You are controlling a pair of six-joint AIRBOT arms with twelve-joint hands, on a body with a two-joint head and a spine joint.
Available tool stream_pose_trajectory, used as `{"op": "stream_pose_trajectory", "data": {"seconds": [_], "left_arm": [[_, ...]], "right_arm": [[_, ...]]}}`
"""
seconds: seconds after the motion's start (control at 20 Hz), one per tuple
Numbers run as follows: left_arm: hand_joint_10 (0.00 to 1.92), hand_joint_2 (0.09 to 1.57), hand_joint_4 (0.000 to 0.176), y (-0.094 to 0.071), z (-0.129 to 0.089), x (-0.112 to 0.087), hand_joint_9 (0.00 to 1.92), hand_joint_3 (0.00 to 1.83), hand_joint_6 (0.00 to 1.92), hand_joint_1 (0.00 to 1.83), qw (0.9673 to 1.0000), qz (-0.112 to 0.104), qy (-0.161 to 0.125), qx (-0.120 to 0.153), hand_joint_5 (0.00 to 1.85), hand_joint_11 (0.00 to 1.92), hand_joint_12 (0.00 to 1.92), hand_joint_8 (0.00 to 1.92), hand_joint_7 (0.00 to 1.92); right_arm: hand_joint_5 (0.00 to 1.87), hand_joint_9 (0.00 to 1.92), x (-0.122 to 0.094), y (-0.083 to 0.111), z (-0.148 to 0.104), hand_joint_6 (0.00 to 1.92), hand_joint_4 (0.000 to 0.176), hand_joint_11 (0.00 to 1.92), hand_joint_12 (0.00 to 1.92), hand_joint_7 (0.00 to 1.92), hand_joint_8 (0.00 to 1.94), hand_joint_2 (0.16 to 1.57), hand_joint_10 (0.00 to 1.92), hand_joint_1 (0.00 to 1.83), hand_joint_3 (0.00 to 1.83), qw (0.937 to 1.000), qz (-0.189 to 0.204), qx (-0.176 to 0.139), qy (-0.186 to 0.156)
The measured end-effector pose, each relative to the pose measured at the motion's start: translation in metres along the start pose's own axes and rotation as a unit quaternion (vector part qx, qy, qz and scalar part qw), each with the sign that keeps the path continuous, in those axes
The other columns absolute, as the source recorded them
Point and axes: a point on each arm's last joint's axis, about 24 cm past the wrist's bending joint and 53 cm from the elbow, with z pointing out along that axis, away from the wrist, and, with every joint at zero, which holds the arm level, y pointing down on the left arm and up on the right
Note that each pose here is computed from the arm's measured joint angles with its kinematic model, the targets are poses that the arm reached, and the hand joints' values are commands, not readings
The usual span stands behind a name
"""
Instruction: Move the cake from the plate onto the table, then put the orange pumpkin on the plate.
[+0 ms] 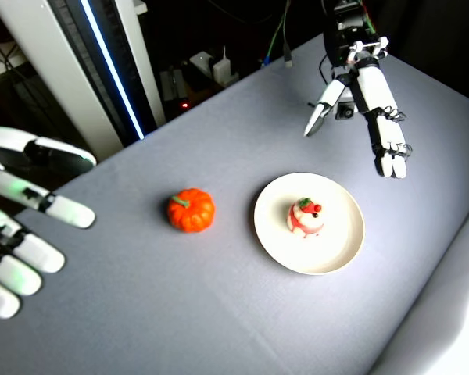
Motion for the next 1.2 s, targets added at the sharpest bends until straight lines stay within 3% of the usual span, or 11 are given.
{"op": "stream_pose_trajectory", "data": {"seconds": [0.05, 0.15, 0.3, 0.4, 0.5, 0.6, 0.65, 0.8, 0.9, 1.0, 1.2], "left_arm": [[0.01, 1.02, 0.0, -0.007, 0.011, 0.0, 0.02, 0.01, 0.03, 0.73, 0.999, 0.043, 0.015, -0.003, 0.22, 0.0, 1.07, 0.0, 0.04], [0.01, 1.02, 0.0, -0.02, 0.023, 0.003, 0.04, 0.0, 0.03, 0.75, 0.9957, 0.087, 0.031, -0.003, 0.26, 0.0, 1.02, 0.01, 0.06], [0.03, 0.99, 0.0, -0.033, 0.034, 0.008, 0.09, 0.0, 0.02, 0.75, 0.9919, 0.12, 0.043, 0.002, 0.34, 0.0, 1.06, 0.01, 0.13], [0.05, 0.98, 0.0, -0.021, 0.038, 0.012, 0.14, 0.0, 0.04, 0.77, 0.9897, 0.134, 0.049, -0.016, 0.4, 0.0, 1.05, 0.02, 0.18], [0.02, 0.96, 0.0, -0.011, 0.044, 0.015, 0.13, 0.0, 0.02, 0.78, 0.9862, 0.154, 0.055, -0.028, 0.44, 0.0, 0.8, 0.0, 0.2], [0.03, 0.95, 0.0, -0.008, 0.049, 0.02, 0.2, 0.0, 0.0, 0.74, 0.9849, 0.16, 0.059, -0.03, 0.44, 0.0, 0.93, 0.01, 0.27], [0.02, 0.95, 0.0, -0.008, 0.053, 0.024, 0.2, 0.0, 0.0, 0.75, 0.984, 0.165, 0.062, -0.028, 0.43, 0.0, 0.89, 0.0, 0.25], [0.02, 0.93, 0.0, -0.012, 0.063, 0.04, 0.22, 0.0, 0.0, 0.71, 0.9835, 0.165, 0.072, -0.017, 0.42, 0.0, 1.14, 0.01, 0.22], [0.0, 0.93, 0.0, -0.016, 0.064, 0.041, 0.15, 0.0, 0.0, 0.79, 0.9837, 0.165, 0.071, -0.007, 0.37, 0.0, 1.0, 0.0, 0.15], [0.0, 0.93, 0.0, -0.02, 0.066, 0.037, 0.09, 0.0, 0.0, 0.78, 0.9853, 0.159, 0.064, 0.004, 0.34, 0.0, 0.87, 0.0, 0.09], [0.02, 0.91, 0.0, -0.015, 0.071, 0.045, 0.13, 0.0, 0.0, 0.7, 0.987, 0.147, 0.064, 0.009, 0.32, 0.0, 1.08, 0.0, 0.1]], "right_arm": [[0.0, 0.0, 0.002, 0.0, 0.0, 0.0, 0.147, 0.0, 0.0, 0.0, 0.0, 1.13, 0.0, 0.13, 0.02, 1.0, 0.001, 0.0, 0.003], [0.0, 0.0, 0.003, -0.002, 0.0, 0.0, 0.123, 0.0, 0.0, 0.0, 0.0, 1.13, 0.0, 0.13, 0.02, 1.0, 0.001, 0.003, 0.006], [0.0, 0.0, 0.007, -0.003, 0.0, 0.0, 0.114, 0.0, 0.0, 0.0, 0.0, 1.13, 0.0, 0.13, 0.02, 0.9999, 0.005, 0.005, 0.011], [0.0, 0.0, 0.01, -0.003, 0.0, 0.0, 0.114, 0.0, 0.0, 0.0, 0.0, 1.12, 0.0, 0.11, 0.01, 0.9998, 0.007, 0.004, 0.016], [0.0, 0.0, 0.012, -0.004, 0.0, 0.0, 0.117, 0.0, 0.0, 0.0, 0.0, 1.12, 0.0, 0.12, 0.01, 0.9998, 0.008, 0.005, 0.02], [0.0, 0.0, 0.014, -0.004, 0.0, 0.0, 0.11, 0.0, 0.0, 0.0, 0.0, 1.14, 0.0, 0.12, 0.02, 0.9996, 0.01, 0.003, 0.025], [0.0, 0.0, 0.015, -0.004, 0.0, 0.0, 0.129, 0.0, 0.0, 0.0, 0.0, 1.13, 0.0, 0.13, 0.01, 0.9996, 0.01, 0.003, 0.026], [0.0, 0.0, 0.016, -0.004, 0.0, 0.0, 0.093, 0.0, 0.0, 0.0, 0.0, 1.17, 0.0, 0.12, 0.03, 0.9996, 0.01, 0.004, 0.028], [0.0, 0.0, 0.016, -0.005, 0.0, 0.0, 0.087, 0.0, 0.0, 0.0, 0.0, 1.18, 0.0, 0.12, 0.03, 0.9995, 0.012, 0.004, 0.028], [0.0, 0.0, 0.016, -0.005, 0.0, 0.0, 0.111, 0.0, 0.0, 0.0, 0.0, 1.17, 0.0, 0.16, 0.02, 0.9995, 0.012, 0.004, 0.028], [0.0, 0.0, 0.017, -0.003, 0.0, 0.0, 0.11, 0.0, 0.0, 0.0, 0.0, 1.18, 0.0, 0.16, 0.02, 0.9994, 0.012, 0.0, 0.031]]}}
